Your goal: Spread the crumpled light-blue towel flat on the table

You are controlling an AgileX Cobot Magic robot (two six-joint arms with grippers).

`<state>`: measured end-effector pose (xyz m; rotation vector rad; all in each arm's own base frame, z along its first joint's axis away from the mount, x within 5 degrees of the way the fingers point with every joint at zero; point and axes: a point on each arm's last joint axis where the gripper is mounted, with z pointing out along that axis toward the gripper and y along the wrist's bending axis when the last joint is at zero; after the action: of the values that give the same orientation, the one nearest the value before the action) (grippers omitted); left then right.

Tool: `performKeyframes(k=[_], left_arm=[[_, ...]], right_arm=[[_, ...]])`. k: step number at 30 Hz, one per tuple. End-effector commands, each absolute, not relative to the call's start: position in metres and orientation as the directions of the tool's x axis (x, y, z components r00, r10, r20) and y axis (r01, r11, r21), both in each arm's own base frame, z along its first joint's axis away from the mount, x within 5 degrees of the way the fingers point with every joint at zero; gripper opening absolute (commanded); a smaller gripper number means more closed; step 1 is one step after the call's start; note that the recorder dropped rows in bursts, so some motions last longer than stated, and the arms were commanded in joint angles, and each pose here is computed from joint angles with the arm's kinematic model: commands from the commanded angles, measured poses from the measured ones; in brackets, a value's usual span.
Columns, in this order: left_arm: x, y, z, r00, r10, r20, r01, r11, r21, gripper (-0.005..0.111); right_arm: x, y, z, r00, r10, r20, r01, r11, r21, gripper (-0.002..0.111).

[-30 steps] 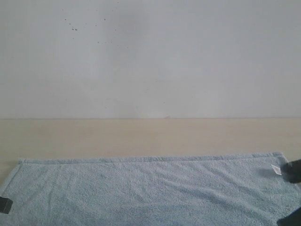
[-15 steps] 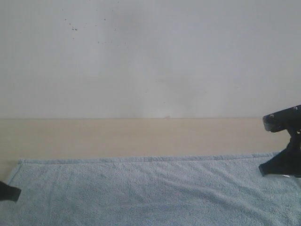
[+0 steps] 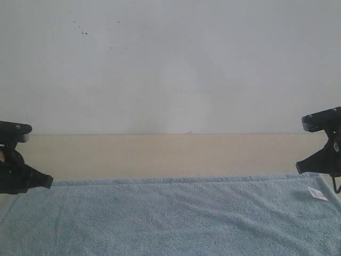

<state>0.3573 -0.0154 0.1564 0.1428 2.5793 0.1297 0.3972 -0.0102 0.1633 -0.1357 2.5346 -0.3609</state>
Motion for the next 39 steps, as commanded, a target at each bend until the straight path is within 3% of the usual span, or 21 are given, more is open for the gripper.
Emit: performKeyframes(k=[1, 27, 39], left_arm=[[0.375, -0.016, 0.143, -0.846, 0.156, -0.509, 0.099, 0.985, 0.139, 0.004], [0.395, -0.001, 0.12, -0.838, 0.156, -0.523, 0.093, 0.985, 0.146, 0.004], [0.403, -0.002, 0.113, -0.815, 0.158, -0.558, 0.101, 0.986, 0.132, 0.004]], right_arm=[[0.408, -0.018, 0.155, -0.836, -0.203, -0.509, -0.044, 0.951, -0.306, 0.0], [0.44, -0.013, 0.104, -0.842, -0.209, -0.497, -0.081, 0.96, -0.267, 0.0], [0.452, -0.012, 0.117, -0.808, -0.209, -0.551, -0.07, 0.962, -0.262, 0.0]])
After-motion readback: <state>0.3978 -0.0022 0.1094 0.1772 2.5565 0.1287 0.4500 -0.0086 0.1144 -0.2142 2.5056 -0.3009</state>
